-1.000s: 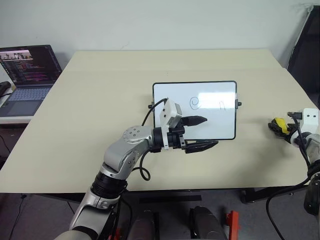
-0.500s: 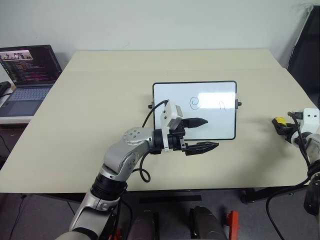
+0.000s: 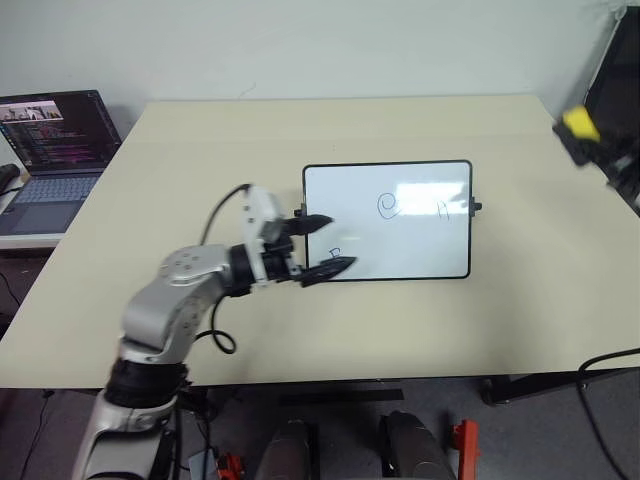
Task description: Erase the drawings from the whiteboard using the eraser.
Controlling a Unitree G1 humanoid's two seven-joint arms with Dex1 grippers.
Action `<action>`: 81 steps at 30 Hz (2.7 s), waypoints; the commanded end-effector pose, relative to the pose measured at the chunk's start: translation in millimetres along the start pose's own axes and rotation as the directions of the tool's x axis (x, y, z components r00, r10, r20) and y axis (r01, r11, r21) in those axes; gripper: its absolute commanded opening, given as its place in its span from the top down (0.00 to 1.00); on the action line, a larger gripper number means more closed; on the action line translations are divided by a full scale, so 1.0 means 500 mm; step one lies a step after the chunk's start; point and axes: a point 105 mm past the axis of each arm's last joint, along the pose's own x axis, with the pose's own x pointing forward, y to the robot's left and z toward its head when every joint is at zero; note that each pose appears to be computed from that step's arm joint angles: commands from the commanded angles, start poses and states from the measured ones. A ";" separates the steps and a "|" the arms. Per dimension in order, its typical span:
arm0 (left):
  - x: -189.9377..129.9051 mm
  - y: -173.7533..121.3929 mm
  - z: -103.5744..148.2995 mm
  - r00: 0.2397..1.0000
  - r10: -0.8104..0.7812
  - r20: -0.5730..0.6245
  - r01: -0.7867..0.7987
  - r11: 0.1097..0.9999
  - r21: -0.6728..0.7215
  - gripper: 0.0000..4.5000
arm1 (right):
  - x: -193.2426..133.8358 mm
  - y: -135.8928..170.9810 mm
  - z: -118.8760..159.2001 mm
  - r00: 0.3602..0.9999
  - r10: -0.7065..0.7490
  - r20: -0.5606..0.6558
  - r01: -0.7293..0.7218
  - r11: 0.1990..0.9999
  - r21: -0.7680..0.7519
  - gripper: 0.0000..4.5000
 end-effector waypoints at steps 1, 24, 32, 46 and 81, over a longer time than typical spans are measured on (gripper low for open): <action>-0.042 0.022 0.007 0.993 0.095 0.071 -0.097 0.995 0.013 0.00 | 0.072 0.139 0.023 0.949 0.311 0.062 -0.309 0.950 -0.033 0.77; -0.082 -0.020 -0.071 0.991 0.131 -0.003 -0.130 0.985 0.117 0.00 | 0.330 0.396 -0.172 0.827 0.552 -0.108 -0.530 0.701 -0.478 0.77; -0.085 -0.019 -0.090 0.991 0.103 -0.081 -0.090 0.985 0.150 0.00 | 0.340 0.394 -0.204 0.841 0.531 -0.104 -0.515 0.727 -0.454 0.77; -0.099 -0.007 -0.107 0.982 0.155 -0.112 -0.137 0.979 0.151 0.00 | 0.335 0.404 -0.305 0.813 0.508 -0.284 -0.581 0.670 -0.462 0.77; -0.087 0.004 0.008 0.993 0.117 0.005 -0.116 0.974 0.195 0.00 | 0.142 0.311 -0.124 0.781 0.612 -0.124 -0.624 0.751 -0.217 0.77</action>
